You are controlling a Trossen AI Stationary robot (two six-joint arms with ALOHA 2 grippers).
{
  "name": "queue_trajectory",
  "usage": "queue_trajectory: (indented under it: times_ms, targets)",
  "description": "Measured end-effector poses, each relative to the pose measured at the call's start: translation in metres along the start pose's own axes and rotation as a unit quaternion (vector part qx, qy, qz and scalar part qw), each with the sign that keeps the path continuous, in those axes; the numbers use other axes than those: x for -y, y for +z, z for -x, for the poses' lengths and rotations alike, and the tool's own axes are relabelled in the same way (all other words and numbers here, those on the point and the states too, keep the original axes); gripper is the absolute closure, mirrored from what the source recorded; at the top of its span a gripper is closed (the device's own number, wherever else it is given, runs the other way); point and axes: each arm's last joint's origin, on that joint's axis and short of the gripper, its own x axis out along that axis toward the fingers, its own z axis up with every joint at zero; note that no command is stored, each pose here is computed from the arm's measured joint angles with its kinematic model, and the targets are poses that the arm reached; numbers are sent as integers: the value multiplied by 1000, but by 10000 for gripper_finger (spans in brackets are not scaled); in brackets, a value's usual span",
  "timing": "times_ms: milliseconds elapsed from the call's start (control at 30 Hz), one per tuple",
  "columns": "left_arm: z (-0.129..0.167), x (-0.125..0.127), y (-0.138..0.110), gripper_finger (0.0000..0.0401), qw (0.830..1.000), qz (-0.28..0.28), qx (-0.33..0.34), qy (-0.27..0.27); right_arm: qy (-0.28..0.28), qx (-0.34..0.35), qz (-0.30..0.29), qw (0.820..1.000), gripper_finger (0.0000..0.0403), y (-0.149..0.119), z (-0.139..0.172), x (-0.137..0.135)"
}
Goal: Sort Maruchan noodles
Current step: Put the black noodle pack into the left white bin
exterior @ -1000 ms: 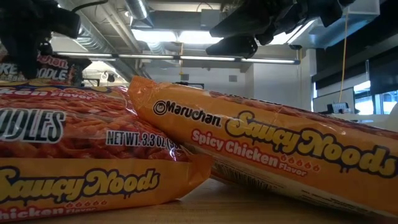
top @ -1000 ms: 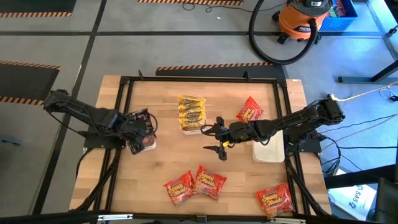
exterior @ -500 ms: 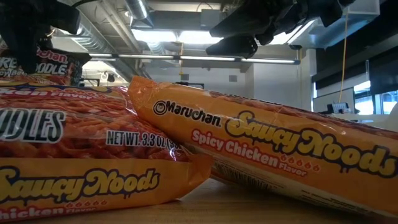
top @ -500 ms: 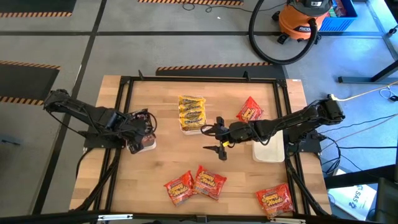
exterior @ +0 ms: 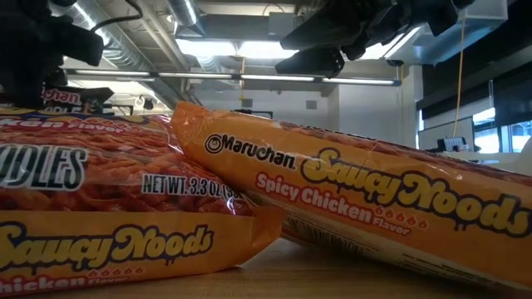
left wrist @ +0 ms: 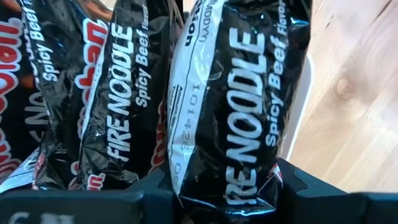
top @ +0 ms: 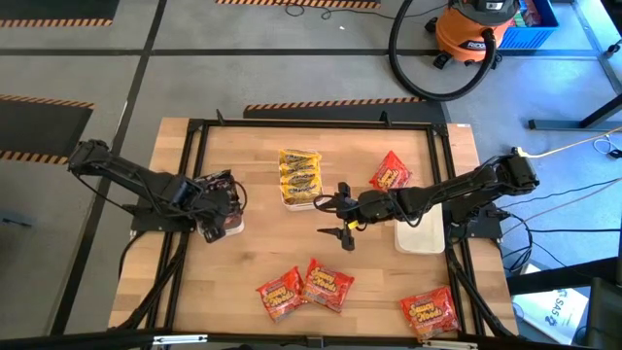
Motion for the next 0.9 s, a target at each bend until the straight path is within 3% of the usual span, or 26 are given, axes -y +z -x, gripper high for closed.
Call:
queue_trajectory:
  times_ms: [567,900]
  targets:
    - [-34,-5,-12,275,1000,-2,-21,4,4,-13,1,1000,111,-14,-18,-1]
    - [-36,-6,-12,237,1000,1,-11,12,5,-12,1,1000,111,-14,-18,-1]
